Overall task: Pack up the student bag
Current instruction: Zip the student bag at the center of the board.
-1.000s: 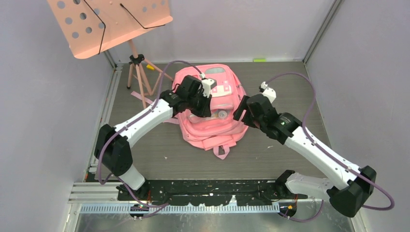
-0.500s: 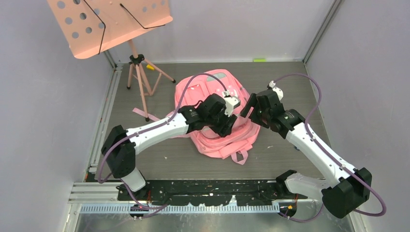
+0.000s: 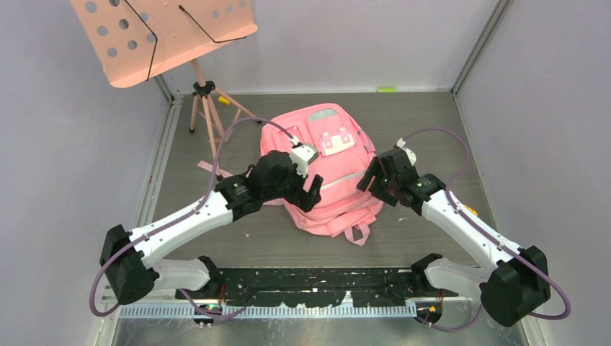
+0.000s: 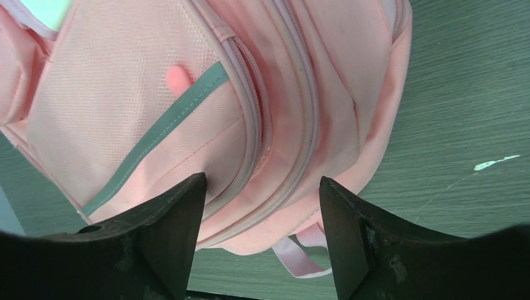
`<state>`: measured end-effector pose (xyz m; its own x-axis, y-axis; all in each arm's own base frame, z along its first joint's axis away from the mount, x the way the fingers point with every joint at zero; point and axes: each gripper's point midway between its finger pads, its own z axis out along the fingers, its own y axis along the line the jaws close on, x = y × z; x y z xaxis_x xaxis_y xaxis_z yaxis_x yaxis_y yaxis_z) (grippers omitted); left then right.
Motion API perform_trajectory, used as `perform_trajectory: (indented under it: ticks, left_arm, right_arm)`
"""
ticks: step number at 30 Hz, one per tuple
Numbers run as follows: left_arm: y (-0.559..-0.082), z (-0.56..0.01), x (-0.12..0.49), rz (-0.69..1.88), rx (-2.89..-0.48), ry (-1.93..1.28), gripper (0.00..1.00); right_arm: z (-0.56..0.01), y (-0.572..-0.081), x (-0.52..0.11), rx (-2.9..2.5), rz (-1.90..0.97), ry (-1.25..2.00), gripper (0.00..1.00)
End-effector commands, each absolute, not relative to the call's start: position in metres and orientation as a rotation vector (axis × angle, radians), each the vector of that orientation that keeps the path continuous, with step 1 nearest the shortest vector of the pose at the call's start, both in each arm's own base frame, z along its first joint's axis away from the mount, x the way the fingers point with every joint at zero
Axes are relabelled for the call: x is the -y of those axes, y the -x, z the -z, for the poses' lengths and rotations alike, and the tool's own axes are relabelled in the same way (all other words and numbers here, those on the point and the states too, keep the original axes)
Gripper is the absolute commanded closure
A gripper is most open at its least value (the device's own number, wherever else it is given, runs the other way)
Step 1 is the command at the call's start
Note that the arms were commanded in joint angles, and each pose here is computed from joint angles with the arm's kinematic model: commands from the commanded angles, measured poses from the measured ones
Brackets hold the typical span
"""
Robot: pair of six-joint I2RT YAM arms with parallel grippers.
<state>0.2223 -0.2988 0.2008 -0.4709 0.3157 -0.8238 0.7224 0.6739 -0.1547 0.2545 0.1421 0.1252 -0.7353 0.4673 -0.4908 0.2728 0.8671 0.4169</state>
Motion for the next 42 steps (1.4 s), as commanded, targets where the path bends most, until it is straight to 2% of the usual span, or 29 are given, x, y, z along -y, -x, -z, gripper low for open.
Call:
perform_trajectory:
  ticks: [1, 6, 12, 18, 30, 38, 42]
  left_arm:
    - [-0.238, -0.189, 0.264, 0.593, -2.135, -0.593, 0.11]
    - [-0.236, -0.181, 0.252, 0.606, -2.15, -0.537, 0.12]
    - [-0.241, -0.168, 0.243, 0.584, -2.211, -0.484, 0.29]
    - [-0.243, -0.15, 0.242, 0.556, -2.254, -0.486, 0.39]
    - [-0.235, -0.127, 0.237, 0.571, -2.341, -0.363, 0.53]
    - [-0.23, -0.114, 0.238, 0.608, -2.382, -0.261, 0.66]
    - [-0.225, -0.116, 0.251, 0.725, -2.368, -0.23, 0.67]
  right_arm:
    - [-0.145, -0.265, -0.156, -2.371, -0.544, -0.534, 0.29]
    - [-0.154, -0.272, -0.163, -2.352, -0.575, -0.524, 0.34]
    - [-0.149, -0.279, -0.168, -2.366, -0.58, -0.515, 0.41]
    - [-0.127, -0.282, -0.175, -2.405, -0.583, -0.525, 0.46]
    - [-0.114, -0.287, -0.172, -2.393, -0.557, -0.567, 0.77]
    - [-0.114, -0.286, -0.171, -2.389, -0.557, -0.576, 0.81]
    - [-0.111, -0.285, -0.169, -2.393, -0.548, -0.581, 0.81]
